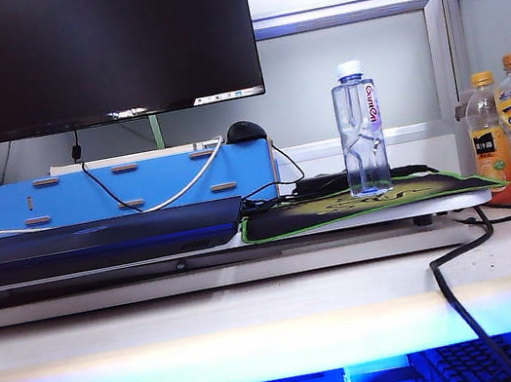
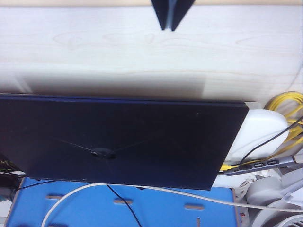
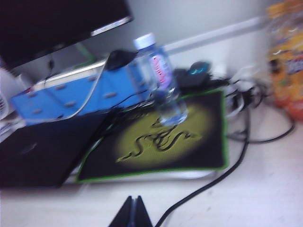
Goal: Pick up the mineral water bottle and place it on the laptop.
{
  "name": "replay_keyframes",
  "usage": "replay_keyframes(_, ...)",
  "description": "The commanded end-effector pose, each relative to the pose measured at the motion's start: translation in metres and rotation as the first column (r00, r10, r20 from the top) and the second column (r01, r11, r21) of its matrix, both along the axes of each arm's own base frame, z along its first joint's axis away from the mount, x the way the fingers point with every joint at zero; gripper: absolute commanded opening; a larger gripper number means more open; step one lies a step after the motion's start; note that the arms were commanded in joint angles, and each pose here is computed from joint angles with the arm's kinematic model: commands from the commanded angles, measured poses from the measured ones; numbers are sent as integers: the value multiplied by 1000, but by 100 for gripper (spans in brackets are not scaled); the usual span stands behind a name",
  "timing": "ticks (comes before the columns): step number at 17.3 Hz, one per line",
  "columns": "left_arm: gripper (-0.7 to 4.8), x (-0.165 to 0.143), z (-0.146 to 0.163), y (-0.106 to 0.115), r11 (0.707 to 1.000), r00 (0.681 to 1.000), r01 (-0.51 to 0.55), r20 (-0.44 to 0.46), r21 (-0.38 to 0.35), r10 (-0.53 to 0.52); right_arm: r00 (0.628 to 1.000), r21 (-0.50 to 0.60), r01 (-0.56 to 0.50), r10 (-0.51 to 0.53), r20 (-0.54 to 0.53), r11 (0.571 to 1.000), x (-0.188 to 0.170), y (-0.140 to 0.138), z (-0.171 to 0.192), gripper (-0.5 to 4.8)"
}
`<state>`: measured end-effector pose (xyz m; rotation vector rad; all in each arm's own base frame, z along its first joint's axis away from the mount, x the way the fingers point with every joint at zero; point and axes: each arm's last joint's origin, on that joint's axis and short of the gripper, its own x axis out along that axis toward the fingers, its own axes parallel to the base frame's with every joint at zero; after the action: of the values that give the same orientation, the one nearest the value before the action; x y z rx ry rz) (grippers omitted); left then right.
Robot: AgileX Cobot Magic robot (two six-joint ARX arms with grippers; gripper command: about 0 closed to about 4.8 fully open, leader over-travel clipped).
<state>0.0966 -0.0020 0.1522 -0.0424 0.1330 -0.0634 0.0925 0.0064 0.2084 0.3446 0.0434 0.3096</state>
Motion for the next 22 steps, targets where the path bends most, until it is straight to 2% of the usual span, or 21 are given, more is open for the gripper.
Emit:
replay_keyframes(1,-2,0,1,0,1000,1000,3,12,0,-3,995,14,-38,40,-88,999,15,1,26,-5)
replay_keyframes(3,-2,0,1,0,1000,1000,3,11,0,-3,984,12,-106,107,-143,994,39,1,50,-5)
replay_keyframes(5,-2,0,1,0,1000,1000,3,11,0,-3,941,56,-266,272,-203,962,73,5,74,-5)
replay_keyframes(7,-2,0,1,0,1000,1000,3,12,0,-3,833,219,-471,513,-207,854,106,9,94,-5)
replay_keyframes(8,-2,0,1,0,1000,1000,3,11,0,-3,781,319,-524,595,-190,790,120,10,100,-5)
replay_keyframes(9,-2,0,1,0,1000,1000,3,11,0,-3,738,384,-563,654,-163,732,130,11,105,-5)
replay_keyframes(10,-2,0,1,0,1000,1000,3,12,0,-3,724,384,-594,678,-127,707,137,11,106,-5)
replay_keyframes(11,-2,0,1,0,1000,1000,3,11,0,-3,730,360,-606,676,-102,709,143,11,106,18)
replay_keyframes(12,-2,0,1,0,1000,1000,2,11,0,-2,739,297,-626,670,-70,721,146,11,105,120)
replay_keyframes(14,-2,0,1,0,1000,1000,3,11,0,-3,782,199,-604,622,-37,772,149,14,104,463)
replay_keyframes(15,-2,0,1,0,1000,1000,3,11,0,-3,807,148,-582,590,-20,800,150,17,104,479)
replay_keyframes(17,-2,0,1,0,1000,1000,2,11,0,-2,861,27,-509,509,2,861,152,26,101,479)
replay_keyframes(19,-2,0,1,0,1000,1000,3,11,0,-3,922,-126,-387,386,-31,913,154,37,93,479)
replay_keyframes(20,-2,0,1,0,1000,1000,3,11,0,-3,950,-220,-311,308,-49,925,154,43,89,479)
replay_keyframes(21,-2,0,1,0,1000,1000,3,11,0,-3,967,-332,-254,252,-50,908,153,53,85,479)
replay_keyframes(22,-2,0,1,0,1000,1000,3,11,0,-3,975,-396,-218,220,-42,892,153,60,84,479)
